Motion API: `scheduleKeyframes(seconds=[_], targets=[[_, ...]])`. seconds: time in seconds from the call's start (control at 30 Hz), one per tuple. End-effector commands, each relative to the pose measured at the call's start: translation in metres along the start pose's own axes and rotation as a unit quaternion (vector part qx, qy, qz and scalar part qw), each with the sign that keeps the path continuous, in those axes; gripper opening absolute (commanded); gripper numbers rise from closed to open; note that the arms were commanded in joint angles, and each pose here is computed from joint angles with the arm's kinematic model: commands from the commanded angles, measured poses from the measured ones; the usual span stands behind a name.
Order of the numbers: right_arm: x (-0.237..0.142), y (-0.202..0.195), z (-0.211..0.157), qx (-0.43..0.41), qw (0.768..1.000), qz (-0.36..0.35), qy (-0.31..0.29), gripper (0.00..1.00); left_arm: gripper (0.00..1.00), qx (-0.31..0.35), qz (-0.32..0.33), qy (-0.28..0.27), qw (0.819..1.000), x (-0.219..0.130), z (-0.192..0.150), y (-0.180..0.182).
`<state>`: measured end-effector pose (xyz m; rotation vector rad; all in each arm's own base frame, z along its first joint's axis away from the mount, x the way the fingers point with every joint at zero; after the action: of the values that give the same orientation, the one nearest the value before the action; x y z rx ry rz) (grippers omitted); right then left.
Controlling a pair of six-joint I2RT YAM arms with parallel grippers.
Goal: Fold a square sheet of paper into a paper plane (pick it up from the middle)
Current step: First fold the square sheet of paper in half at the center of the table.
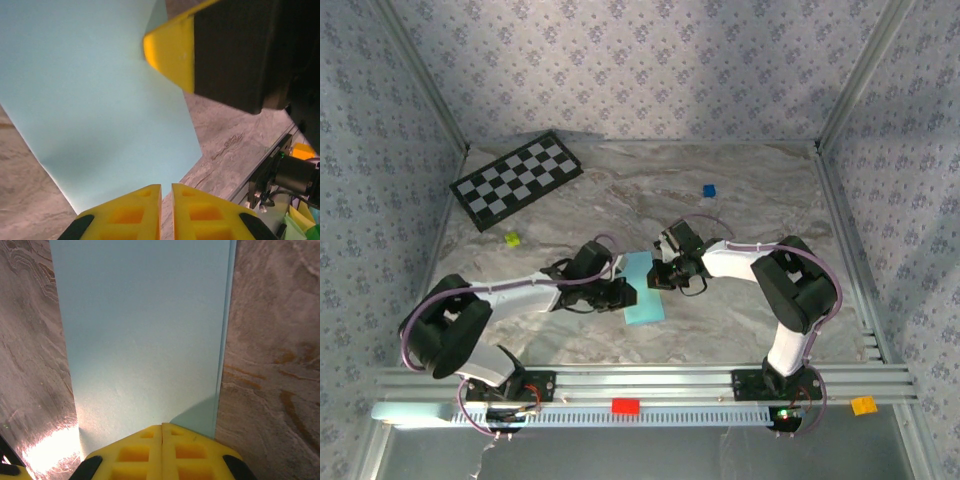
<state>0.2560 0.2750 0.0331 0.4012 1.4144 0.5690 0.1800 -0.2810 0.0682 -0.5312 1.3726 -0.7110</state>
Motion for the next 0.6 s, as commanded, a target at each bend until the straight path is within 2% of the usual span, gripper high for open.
scheduleKeyframes(seconds=[0.0,0.2,0.3,0.43,0.57], targets=[[0.008,-0.058,-0.043,0.053,0.989,-0.12,0.063,0.0,0.14,-0.01,-0.002,0.01,1.0,0.012,-0.011,0.006],[0.007,-0.057,-0.043,0.052,0.99,-0.116,0.06,0.0,0.13,-0.024,0.064,0.037,0.997,0.022,-0.04,0.047],[0.008,-0.058,-0.042,0.052,0.99,-0.117,0.061,0.0,0.12,-0.029,0.076,0.044,0.996,0.019,-0.052,0.058],[0.009,-0.056,-0.041,0.052,0.99,-0.114,0.061,0.0,0.12,-0.019,0.081,0.043,0.996,0.01,-0.056,0.056],[0.008,-0.049,-0.037,0.047,0.991,-0.108,0.058,0.0,0.12,-0.006,0.088,0.019,0.996,-0.002,-0.046,0.045]])
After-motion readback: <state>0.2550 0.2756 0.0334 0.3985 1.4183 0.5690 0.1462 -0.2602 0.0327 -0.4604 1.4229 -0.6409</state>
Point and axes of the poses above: each hand's point on the last joint's axis, 136 mm out from that joint toward the fingers, its own x axis out along the fingers, its own y axis along the line the jaws close on, z = x × y, the point moved 2 cm from there along -x, back along the fingers, and after that the axes turned 3 degrees about x, right-handed, at the moved point
